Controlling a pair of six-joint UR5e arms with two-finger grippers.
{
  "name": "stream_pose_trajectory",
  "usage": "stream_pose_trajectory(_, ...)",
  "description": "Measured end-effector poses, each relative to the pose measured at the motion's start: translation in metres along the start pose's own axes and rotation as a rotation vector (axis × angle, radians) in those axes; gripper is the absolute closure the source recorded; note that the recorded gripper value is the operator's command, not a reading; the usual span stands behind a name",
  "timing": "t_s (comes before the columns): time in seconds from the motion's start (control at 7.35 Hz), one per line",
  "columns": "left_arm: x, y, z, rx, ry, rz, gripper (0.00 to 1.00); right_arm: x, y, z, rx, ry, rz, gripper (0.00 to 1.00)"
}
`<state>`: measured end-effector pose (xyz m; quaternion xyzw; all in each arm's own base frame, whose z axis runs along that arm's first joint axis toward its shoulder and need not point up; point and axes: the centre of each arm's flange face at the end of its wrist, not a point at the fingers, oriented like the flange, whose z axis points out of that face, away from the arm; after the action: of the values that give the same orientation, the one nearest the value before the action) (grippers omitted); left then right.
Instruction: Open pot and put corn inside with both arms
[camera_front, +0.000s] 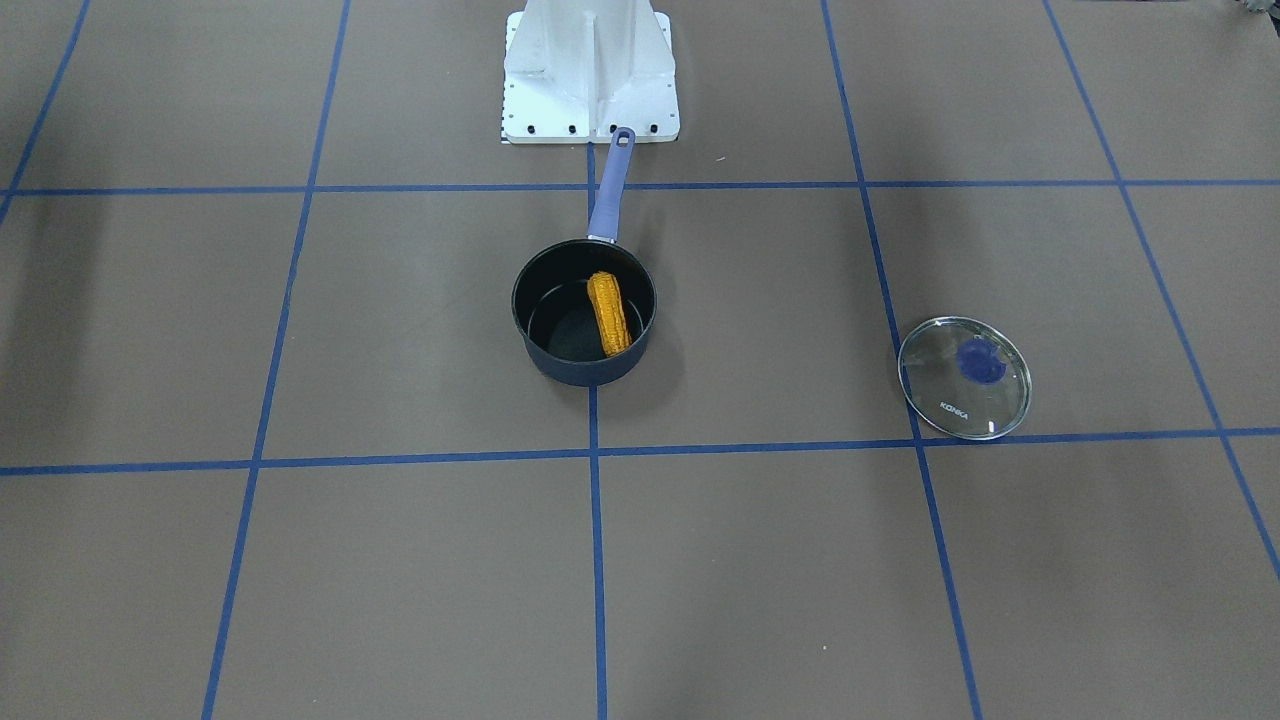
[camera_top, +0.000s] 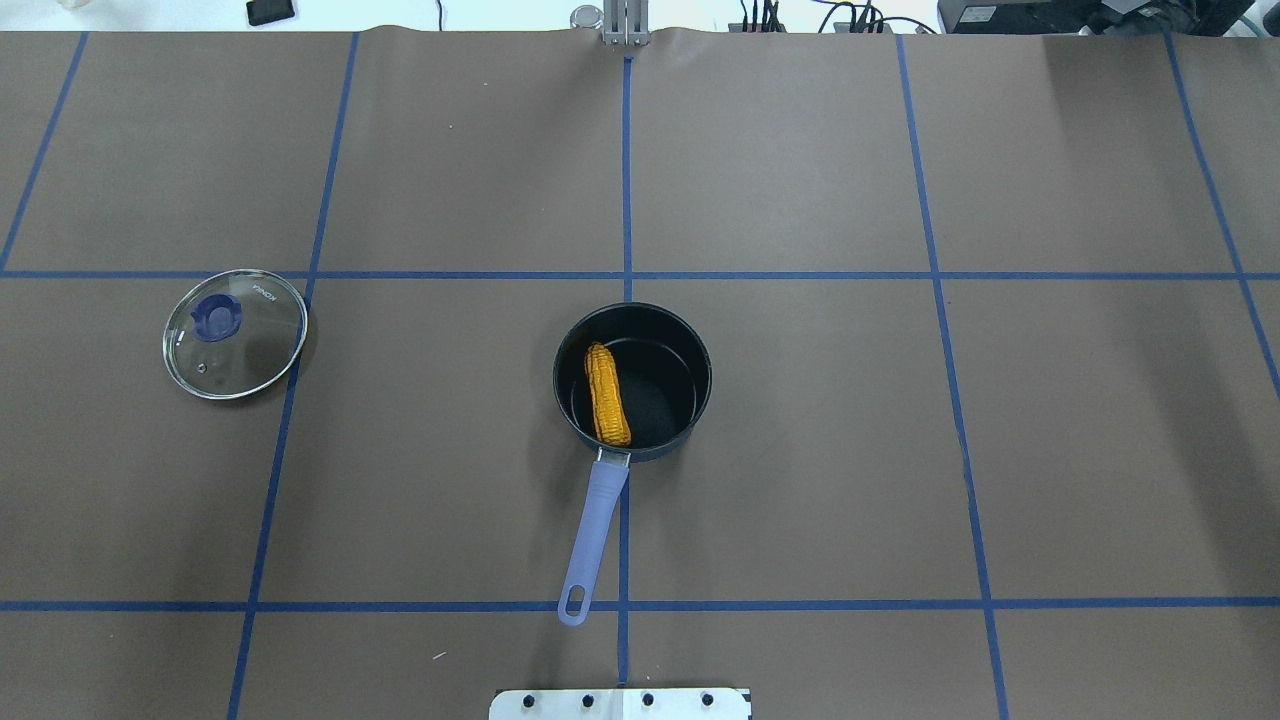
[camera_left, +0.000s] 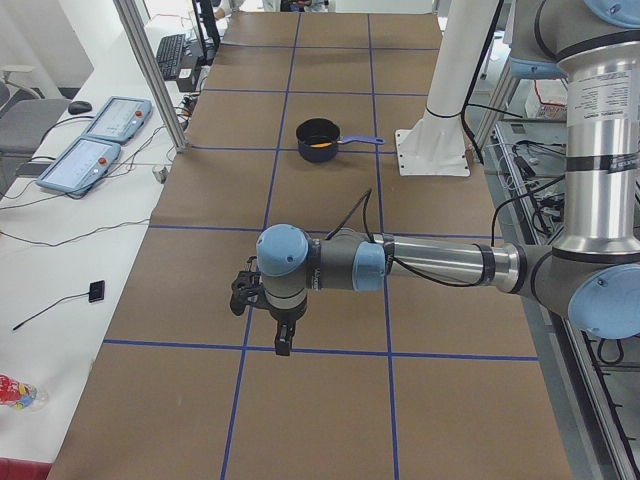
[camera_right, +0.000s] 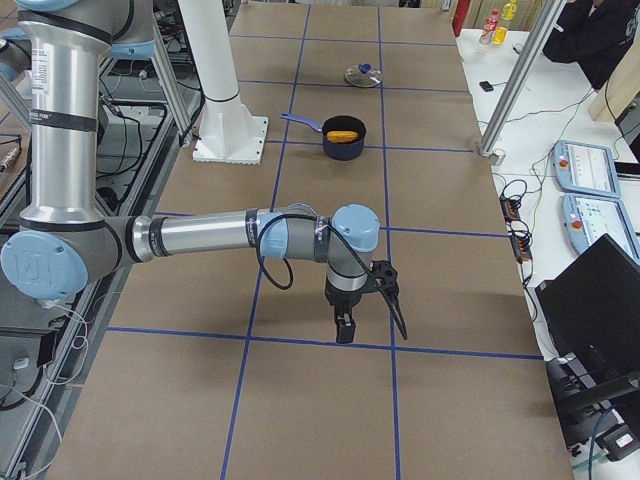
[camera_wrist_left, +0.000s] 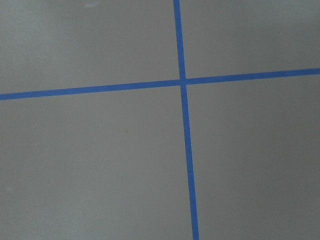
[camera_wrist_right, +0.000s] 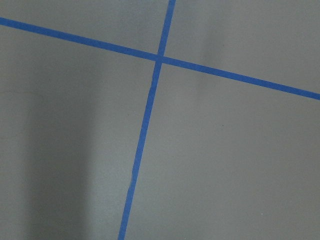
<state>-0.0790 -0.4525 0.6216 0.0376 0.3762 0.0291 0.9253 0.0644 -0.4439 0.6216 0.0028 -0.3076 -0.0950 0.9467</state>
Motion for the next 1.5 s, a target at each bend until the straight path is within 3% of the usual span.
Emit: stream_pose_trajectory(1.5, -0.0081, 0.0093, 0.0093, -0.021, -0.003, -0.016, 0.01, 0.0062, 0.0014, 0.0097, -0.019, -0.005, 0.015, 0.0)
